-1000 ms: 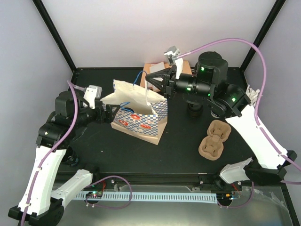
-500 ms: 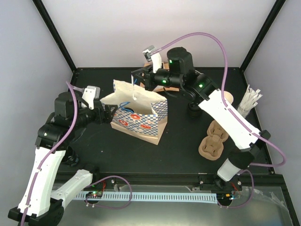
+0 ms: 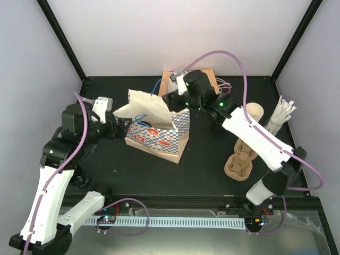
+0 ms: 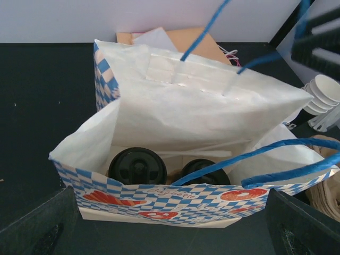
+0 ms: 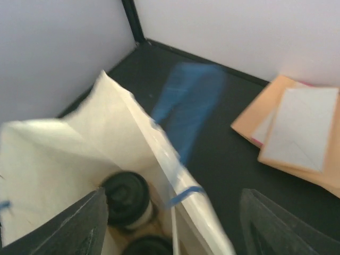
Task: Pack the takeout coffee
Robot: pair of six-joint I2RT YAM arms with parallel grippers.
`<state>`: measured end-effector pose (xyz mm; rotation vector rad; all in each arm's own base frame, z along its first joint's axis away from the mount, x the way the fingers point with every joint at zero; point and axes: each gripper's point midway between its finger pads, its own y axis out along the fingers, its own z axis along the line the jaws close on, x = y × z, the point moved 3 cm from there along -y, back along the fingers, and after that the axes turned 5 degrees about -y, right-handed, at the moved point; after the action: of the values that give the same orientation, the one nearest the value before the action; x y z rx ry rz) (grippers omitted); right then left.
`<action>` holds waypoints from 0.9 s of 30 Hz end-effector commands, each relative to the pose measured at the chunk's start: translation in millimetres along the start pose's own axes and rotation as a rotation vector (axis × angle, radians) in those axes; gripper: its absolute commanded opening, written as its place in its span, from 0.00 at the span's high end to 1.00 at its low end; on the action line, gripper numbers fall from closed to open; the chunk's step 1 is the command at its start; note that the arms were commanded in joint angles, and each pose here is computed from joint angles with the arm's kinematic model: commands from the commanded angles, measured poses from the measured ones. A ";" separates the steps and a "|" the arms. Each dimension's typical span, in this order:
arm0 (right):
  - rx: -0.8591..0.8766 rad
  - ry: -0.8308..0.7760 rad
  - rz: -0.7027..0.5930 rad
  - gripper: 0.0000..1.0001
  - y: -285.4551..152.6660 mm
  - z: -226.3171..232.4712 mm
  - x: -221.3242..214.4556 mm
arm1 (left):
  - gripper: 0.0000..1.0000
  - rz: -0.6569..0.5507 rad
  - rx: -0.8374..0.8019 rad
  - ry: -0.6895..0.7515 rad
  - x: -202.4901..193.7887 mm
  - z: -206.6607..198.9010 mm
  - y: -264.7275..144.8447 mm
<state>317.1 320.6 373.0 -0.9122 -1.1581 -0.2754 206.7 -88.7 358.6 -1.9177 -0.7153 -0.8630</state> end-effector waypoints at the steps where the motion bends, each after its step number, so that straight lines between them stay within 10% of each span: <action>1: -0.112 -0.016 -0.047 0.27 -36.2 -18.4 -5.9 | 0.01 0.027 0.002 -0.005 -6.2 0.8 1.7; 27: 0.083 0.036 -0.005 0.19 -69.3 -5.8 -142.5 | 0.07 0.143 -0.024 -0.376 -121.4 25.5 5.1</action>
<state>228.7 225.3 283.6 -0.9687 -1.1434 -0.2515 154.5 -73.4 268.1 -2.0068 -0.7544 -0.5413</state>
